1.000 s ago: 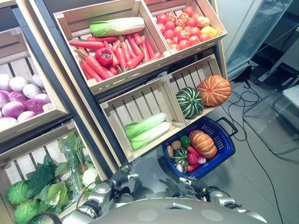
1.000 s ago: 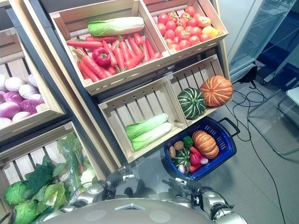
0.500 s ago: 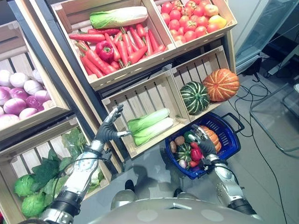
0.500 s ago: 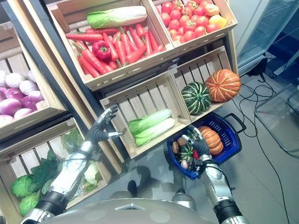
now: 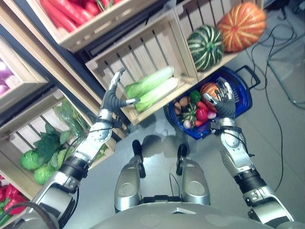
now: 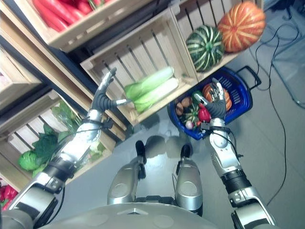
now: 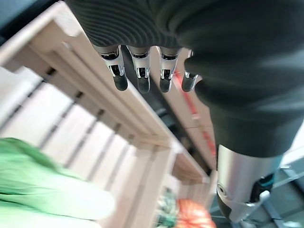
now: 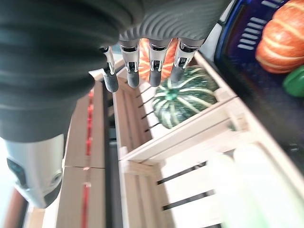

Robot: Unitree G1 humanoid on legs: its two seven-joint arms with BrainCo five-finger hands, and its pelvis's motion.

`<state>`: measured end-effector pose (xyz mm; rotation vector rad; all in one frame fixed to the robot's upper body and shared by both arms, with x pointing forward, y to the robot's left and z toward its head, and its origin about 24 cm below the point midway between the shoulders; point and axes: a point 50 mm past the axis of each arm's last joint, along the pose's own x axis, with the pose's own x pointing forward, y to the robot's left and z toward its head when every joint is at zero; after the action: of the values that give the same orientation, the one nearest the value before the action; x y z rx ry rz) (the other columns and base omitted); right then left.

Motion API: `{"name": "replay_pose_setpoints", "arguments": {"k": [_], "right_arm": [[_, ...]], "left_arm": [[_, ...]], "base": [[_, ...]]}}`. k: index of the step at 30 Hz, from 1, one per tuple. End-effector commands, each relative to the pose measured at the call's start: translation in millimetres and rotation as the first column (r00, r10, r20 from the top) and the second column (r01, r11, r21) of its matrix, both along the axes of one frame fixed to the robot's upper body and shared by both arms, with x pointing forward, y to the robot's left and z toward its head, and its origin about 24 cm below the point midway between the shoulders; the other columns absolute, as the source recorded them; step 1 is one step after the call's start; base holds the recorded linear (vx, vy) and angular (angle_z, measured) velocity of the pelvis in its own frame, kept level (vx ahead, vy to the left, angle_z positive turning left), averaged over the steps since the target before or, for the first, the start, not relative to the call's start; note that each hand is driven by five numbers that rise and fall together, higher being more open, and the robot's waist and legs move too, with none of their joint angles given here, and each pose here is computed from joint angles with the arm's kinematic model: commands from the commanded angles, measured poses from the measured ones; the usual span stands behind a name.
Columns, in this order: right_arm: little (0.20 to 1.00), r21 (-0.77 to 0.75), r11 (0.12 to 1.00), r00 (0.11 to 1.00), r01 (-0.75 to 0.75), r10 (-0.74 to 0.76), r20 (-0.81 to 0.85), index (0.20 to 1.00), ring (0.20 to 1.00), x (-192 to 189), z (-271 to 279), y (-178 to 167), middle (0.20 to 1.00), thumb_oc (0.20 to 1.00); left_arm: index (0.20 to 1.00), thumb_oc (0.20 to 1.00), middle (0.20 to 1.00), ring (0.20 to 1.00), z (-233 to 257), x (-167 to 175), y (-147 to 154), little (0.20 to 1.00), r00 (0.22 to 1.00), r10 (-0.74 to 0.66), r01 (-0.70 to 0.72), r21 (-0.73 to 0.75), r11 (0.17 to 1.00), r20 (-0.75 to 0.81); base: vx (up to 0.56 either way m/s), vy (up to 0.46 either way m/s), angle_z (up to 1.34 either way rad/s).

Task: Pick up fruits and vegetables into the basket

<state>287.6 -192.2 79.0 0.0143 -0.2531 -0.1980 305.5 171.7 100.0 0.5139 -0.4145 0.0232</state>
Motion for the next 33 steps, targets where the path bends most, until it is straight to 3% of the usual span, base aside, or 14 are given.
{"name": "replay_pose_setpoints", "arguments": {"k": [1,17,24,33], "right_arm": [[1.000,-0.028,1.000,0.994,0.001,0.003,0.110,1.000,1.000,0.0,26.3,8.7,1.000,1.000],[1.000,-0.272,0.961,0.967,-0.046,0.111,0.231,1.000,1.000,19.0,78.6,17.3,1.000,1.000],[1.000,-0.341,0.937,0.968,-0.073,0.149,0.202,1.000,1.000,18.9,80.4,13.9,1.000,1.000],[1.000,-0.363,0.927,0.972,-0.095,0.165,0.166,1.000,1.000,14.2,75.4,7.0,1.000,1.000]], "left_arm": [[1.000,1.000,1.000,1.000,18.8,8.8,3.8,1.000,0.992,0.090,-0.089,-0.010,0.996,0.088],[1.000,1.000,1.000,1.000,88.4,50.6,24.6,1.000,0.905,0.369,-0.342,-0.154,0.927,0.212],[1.000,1.000,1.000,1.000,115.9,59.4,40.4,1.000,0.823,0.500,-0.463,-0.191,0.865,0.268],[1.000,1.000,1.000,1.000,131.4,71.1,64.5,1.000,0.716,0.666,-0.622,-0.239,0.745,0.212]], "base": [[-0.07,0.016,-0.08],[-0.02,0.066,-0.14],[0.03,0.095,-0.14],[0.02,0.050,-0.09]]}}
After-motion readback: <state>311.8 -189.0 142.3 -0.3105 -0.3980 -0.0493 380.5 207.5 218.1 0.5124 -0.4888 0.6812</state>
